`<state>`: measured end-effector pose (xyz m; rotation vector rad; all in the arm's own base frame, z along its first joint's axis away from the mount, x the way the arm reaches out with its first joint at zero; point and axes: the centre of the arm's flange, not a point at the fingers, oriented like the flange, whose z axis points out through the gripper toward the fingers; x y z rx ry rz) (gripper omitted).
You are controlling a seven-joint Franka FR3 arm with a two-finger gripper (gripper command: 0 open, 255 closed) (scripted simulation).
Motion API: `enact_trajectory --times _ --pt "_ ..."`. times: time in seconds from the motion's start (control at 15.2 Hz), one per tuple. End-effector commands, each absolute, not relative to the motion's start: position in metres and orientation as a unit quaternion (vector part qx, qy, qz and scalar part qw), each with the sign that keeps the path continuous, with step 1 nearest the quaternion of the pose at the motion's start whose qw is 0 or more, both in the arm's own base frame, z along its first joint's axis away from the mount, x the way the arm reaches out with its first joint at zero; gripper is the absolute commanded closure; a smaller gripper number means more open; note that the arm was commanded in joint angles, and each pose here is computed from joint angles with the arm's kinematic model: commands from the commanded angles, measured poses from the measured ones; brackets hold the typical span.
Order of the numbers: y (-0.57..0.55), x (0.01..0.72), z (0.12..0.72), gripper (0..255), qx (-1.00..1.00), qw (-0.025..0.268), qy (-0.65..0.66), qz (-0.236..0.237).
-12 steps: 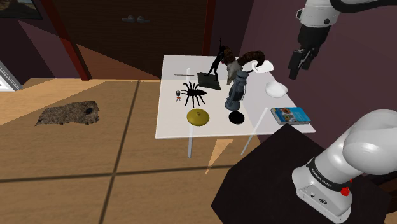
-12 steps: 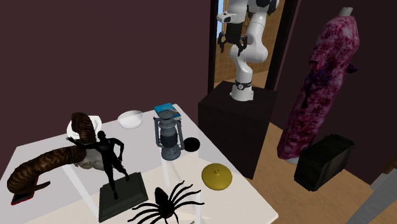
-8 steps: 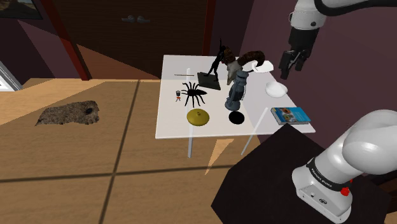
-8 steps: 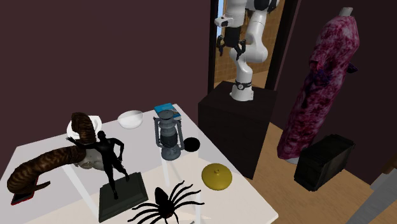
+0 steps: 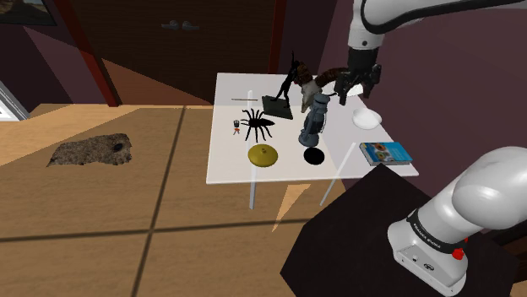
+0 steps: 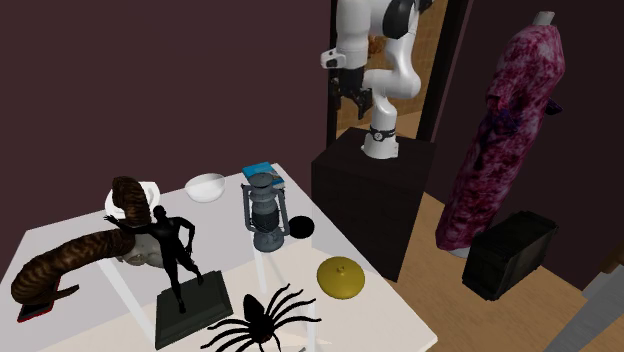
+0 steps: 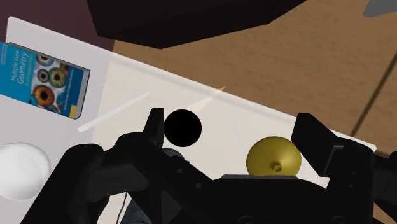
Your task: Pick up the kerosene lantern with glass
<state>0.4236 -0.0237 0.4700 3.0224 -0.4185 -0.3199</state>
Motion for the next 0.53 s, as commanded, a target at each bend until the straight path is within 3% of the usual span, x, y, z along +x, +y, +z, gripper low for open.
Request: enact_trajectory --times 0.0,0.46 --pt "-0.032 0.450 0.455 0 0.979 0.034 -0.167 -0.109" --pt "-0.065 0.526 0.402 0 0.954 0.025 -0.270 -0.123"
